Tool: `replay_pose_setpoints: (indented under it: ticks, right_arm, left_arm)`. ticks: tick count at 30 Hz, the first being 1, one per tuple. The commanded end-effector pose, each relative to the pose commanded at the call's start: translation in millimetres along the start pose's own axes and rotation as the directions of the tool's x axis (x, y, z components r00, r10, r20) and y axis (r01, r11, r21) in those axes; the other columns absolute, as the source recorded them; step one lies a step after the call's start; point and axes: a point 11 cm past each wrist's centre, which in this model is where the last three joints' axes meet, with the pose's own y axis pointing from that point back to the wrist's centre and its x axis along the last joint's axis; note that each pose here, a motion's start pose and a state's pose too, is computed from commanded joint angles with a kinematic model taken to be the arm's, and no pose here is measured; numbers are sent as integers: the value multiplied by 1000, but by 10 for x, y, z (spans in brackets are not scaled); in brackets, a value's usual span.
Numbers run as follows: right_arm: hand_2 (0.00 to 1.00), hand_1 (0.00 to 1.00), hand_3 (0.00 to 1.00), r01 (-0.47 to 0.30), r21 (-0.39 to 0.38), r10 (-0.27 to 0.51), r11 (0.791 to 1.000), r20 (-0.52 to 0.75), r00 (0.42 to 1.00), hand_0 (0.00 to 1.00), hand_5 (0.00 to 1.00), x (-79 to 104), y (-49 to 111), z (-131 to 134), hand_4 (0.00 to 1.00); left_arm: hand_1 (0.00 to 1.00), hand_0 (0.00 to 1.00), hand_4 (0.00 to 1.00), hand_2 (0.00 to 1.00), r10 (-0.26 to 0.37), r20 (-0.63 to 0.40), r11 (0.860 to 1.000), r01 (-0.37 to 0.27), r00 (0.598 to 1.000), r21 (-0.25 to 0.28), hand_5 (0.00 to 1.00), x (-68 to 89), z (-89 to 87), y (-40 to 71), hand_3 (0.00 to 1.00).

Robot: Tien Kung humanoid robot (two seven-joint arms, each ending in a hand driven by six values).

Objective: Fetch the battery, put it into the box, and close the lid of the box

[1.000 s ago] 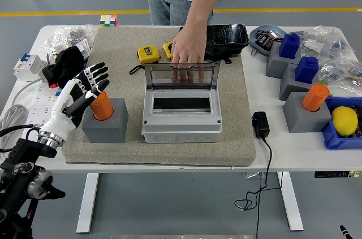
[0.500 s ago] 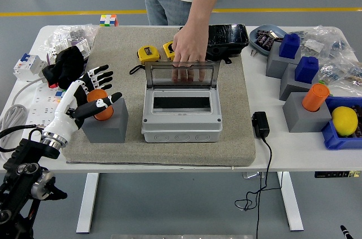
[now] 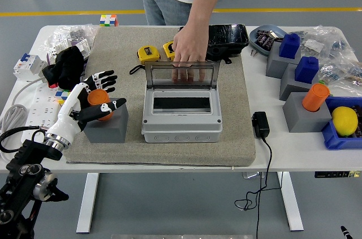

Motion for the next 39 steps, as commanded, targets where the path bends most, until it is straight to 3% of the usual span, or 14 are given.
replay_pose_setpoints:
  ticks: [1,2,31,39]
  right_arm:
    - [749,747,798,0,0,0,1000,0,1000,795,998,0,0,1,998]
    - [749,747,798,0,-1,0,1000,0,1000,795,998,0,0,2,998]
    - [748,746,797,1,4,-1,1000,7,1000,793,998,-3,-2,-36,998]
    - [748,746,796,0,3,0,1000,7,1000,792,998,-4,-2,-27,998]
  left_arm:
    - [869,807,998,786,1,6,1000,-1,1000,1,73,-1,-1,0,768]
    - [846,795,998,753,4,10,1000,-4,1000,3,2,-2,-6,-1,749]
    - [809,766,998,707,18,30,1000,-18,999,-21,2,-61,46,-49,700]
    - [799,716,998,704,27,38,1000,-26,999,-10,2,-52,4,-31,697]
